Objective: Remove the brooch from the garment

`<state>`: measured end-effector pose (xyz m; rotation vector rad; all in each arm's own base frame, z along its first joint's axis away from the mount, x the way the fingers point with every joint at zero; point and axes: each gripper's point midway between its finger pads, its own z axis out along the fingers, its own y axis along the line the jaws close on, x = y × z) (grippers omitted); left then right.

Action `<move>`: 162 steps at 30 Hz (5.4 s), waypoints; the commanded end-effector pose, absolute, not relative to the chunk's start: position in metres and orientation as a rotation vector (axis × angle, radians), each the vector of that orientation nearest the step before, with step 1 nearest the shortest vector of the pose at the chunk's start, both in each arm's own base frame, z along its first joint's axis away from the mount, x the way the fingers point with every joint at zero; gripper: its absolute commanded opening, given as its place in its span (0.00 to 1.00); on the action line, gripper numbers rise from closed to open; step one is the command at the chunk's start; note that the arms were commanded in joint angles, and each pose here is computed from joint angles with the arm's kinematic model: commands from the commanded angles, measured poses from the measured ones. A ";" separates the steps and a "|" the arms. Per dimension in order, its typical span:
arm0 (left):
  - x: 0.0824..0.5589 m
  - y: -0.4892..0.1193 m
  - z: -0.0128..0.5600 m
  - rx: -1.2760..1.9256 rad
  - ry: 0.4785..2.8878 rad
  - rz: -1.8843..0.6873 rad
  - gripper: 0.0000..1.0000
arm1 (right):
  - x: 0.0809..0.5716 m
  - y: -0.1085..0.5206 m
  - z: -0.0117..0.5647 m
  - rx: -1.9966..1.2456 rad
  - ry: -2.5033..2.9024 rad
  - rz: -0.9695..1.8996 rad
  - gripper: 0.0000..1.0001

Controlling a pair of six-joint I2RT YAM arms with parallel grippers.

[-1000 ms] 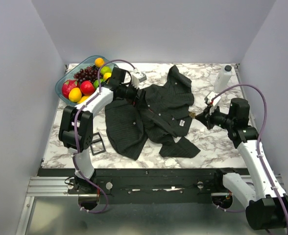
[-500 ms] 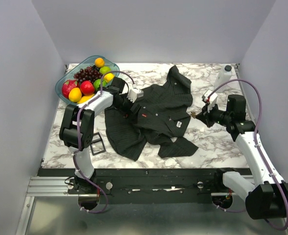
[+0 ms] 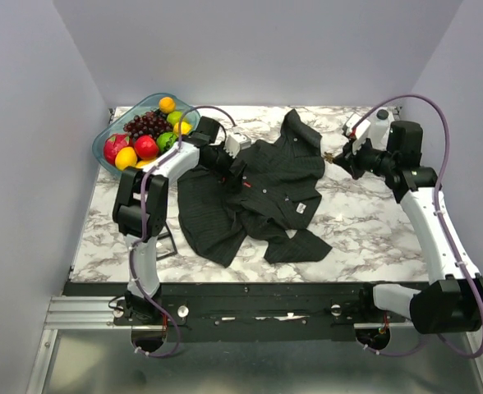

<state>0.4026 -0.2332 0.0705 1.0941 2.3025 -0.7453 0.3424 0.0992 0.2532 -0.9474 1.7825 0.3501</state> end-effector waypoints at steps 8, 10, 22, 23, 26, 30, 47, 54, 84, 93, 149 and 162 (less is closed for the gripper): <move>0.334 -0.152 0.217 1.219 2.028 -0.649 0.99 | 0.377 0.134 0.272 -1.112 1.680 0.450 0.00; 0.297 -0.107 0.200 1.415 2.125 -0.526 0.99 | 0.379 0.140 0.274 -1.111 1.666 0.476 0.01; 0.221 0.018 0.136 1.646 2.488 -0.167 0.99 | 0.373 0.163 0.260 -1.094 1.615 0.571 0.00; 0.225 0.019 0.135 1.626 2.486 -0.150 0.99 | 0.372 0.164 0.260 -1.094 1.614 0.575 0.00; 0.245 0.017 0.128 1.574 2.454 -0.114 0.99 | 0.366 0.163 0.257 -1.095 1.615 0.575 0.00; 0.261 0.011 0.115 1.513 2.468 -0.163 0.98 | 0.360 0.162 0.254 -1.094 1.621 0.570 0.00; 0.272 -0.015 0.081 1.507 2.474 -0.305 0.78 | 0.356 0.155 0.256 -1.083 1.634 0.521 0.00; 0.273 -0.029 0.091 1.489 2.456 -0.321 0.81 | 0.354 0.154 0.256 -1.079 1.636 0.520 0.00; 0.277 -0.043 0.089 1.488 2.493 -0.147 0.53 | 0.350 0.154 0.244 -1.087 1.653 0.526 0.00; 0.262 -0.061 0.097 1.531 2.526 -0.335 0.09 | 0.357 0.151 0.245 -1.051 1.677 0.514 0.00; 0.313 -0.572 0.128 2.028 0.923 -0.394 0.25 | 0.347 -0.084 0.249 -0.265 2.099 0.023 0.00; 0.318 -0.587 0.142 1.911 0.942 -0.435 0.64 | 0.342 -0.082 0.237 -0.257 2.118 0.056 0.00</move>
